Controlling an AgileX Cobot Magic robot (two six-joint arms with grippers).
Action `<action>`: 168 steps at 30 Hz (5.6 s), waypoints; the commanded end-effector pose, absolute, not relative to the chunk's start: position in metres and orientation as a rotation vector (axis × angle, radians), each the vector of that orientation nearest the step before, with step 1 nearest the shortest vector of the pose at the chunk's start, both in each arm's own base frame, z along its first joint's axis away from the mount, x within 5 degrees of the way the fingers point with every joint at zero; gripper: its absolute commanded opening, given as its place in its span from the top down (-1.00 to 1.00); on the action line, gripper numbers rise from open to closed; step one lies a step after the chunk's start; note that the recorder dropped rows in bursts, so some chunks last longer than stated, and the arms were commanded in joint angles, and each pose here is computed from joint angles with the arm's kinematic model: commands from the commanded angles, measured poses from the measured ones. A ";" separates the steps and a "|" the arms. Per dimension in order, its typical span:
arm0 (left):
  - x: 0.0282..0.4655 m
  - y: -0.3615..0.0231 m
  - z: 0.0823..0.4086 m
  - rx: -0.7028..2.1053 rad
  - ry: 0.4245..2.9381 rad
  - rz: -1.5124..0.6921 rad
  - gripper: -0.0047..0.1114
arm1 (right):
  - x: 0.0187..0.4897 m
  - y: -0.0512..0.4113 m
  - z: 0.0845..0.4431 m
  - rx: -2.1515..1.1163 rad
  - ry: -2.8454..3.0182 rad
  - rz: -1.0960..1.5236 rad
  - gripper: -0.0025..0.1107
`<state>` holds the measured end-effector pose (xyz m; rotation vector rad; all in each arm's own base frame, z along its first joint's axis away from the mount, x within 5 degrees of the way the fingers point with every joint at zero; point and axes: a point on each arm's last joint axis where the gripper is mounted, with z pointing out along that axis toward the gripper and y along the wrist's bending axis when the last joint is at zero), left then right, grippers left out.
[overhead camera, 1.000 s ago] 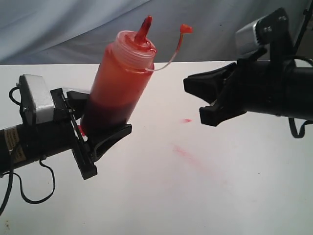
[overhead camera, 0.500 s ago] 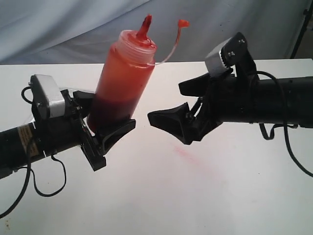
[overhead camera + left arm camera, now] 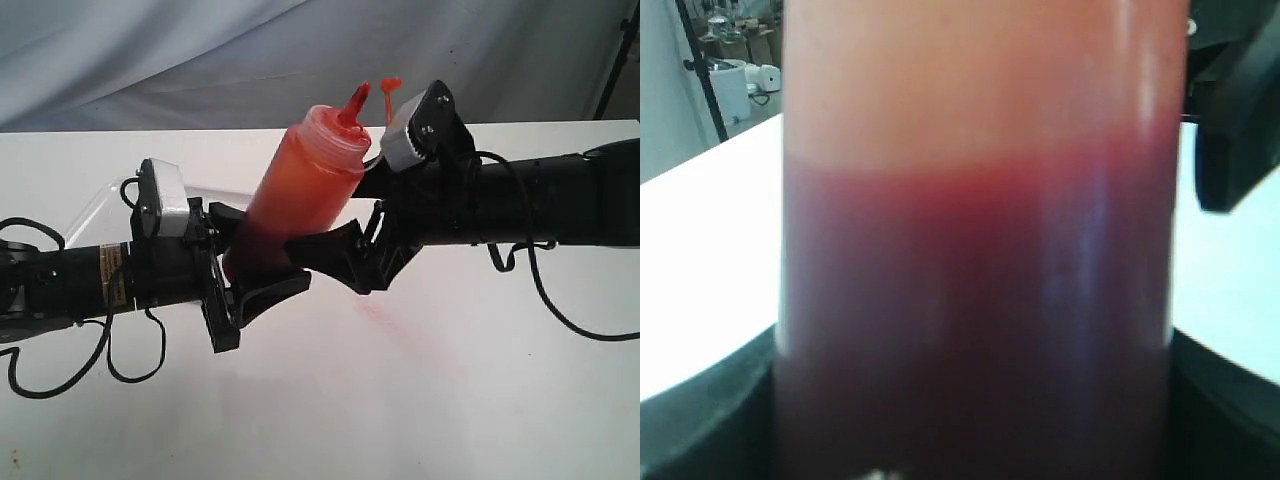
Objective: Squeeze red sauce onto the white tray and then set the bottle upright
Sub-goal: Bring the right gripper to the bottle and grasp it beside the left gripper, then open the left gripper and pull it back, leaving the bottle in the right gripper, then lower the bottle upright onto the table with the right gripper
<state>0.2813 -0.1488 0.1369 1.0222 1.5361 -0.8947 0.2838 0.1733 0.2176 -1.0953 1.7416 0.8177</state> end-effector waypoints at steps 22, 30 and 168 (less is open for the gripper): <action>0.285 -0.211 0.099 1.263 1.425 -1.125 0.92 | 0.304 0.166 0.178 -1.128 1.969 0.608 0.96; 0.281 -0.217 0.097 1.277 1.453 -1.131 0.92 | 0.305 0.165 0.175 -1.124 1.993 0.595 0.96; 0.333 -0.105 0.136 1.194 1.651 -1.098 -0.88 | 0.289 0.164 0.178 -1.232 2.072 0.687 -0.91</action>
